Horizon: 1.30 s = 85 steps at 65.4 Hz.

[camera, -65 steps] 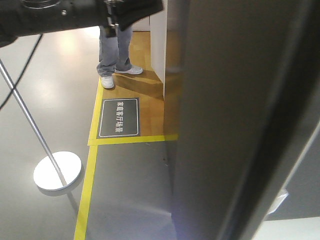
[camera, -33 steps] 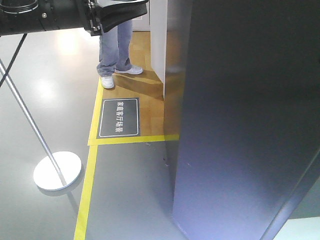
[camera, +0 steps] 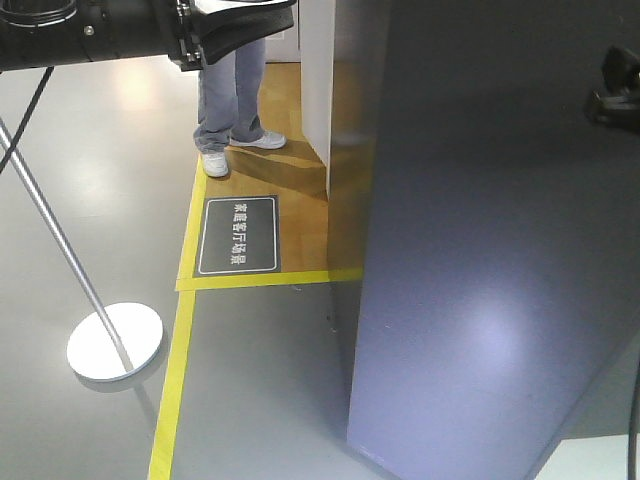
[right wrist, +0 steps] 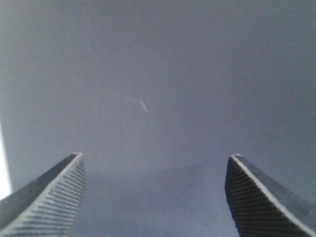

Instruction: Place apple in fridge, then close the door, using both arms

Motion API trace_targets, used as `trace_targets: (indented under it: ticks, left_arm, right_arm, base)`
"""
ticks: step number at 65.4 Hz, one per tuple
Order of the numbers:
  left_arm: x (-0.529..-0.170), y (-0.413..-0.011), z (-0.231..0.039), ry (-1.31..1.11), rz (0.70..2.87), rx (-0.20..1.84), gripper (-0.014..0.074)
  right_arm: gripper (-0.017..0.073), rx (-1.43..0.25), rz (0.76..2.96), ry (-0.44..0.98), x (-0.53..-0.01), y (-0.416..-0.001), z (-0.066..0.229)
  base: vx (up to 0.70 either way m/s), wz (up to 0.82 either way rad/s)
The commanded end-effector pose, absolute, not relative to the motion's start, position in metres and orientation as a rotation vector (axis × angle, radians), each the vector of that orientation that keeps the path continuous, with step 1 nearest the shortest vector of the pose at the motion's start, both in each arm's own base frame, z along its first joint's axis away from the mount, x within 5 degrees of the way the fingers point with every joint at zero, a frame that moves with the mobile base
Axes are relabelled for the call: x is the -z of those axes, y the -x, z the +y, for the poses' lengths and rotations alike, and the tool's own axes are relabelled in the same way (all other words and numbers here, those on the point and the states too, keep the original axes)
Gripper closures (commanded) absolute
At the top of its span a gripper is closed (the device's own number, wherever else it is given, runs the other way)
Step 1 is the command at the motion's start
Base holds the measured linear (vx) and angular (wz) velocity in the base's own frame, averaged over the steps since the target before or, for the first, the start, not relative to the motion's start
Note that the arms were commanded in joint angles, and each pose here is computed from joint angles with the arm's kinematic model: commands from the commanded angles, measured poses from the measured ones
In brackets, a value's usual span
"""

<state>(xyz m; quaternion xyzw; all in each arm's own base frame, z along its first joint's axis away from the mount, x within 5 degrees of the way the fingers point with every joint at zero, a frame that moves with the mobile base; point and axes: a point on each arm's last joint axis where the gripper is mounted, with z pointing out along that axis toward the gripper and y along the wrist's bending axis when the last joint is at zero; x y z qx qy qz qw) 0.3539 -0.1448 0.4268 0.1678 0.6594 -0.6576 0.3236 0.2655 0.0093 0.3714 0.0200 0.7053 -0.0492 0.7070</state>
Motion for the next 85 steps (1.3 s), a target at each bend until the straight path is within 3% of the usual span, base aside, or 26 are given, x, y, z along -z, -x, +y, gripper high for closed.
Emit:
trace_targets:
  ticks: [1, 17, 39, 64, 85]
  left_arm:
    - [-0.459, -0.338, -0.141, -0.451, 1.604, 1.749, 0.0350]
    - [-0.459, -0.338, -0.141, -0.448, 1.606, 1.745, 0.0350]
    - [-0.457, -0.345, -0.126, -0.422, 1.624, 1.692, 0.0350]
    - [-0.453, -0.345, -0.124, -0.441, 1.658, 1.656, 0.0350]
    - [-0.453, -0.346, -0.124, -0.436, 1.665, 1.641, 0.0350]
  right_arm:
    - [-0.0018, 0.150, 1.465, -0.091, -0.396, -0.274, 0.005]
    - [-0.0018, 0.184, 1.477, -0.089, -0.397, -0.315, 0.007]
    - [-0.0018, 0.192, 1.519, -0.256, -0.385, -0.353, -0.021]
    - [-0.0013, 0.170, 1.543, -0.181, -0.388, -0.388, -0.015]
    - [0.0055, 0.088, 1.566, -0.095, -0.394, -0.426, -0.004]
  base:
    - [0.00, 0.00]
    - [0.00, 0.00]
    - [0.00, 0.00]
    - [0.00, 0.00]
    - [0.00, -0.01]
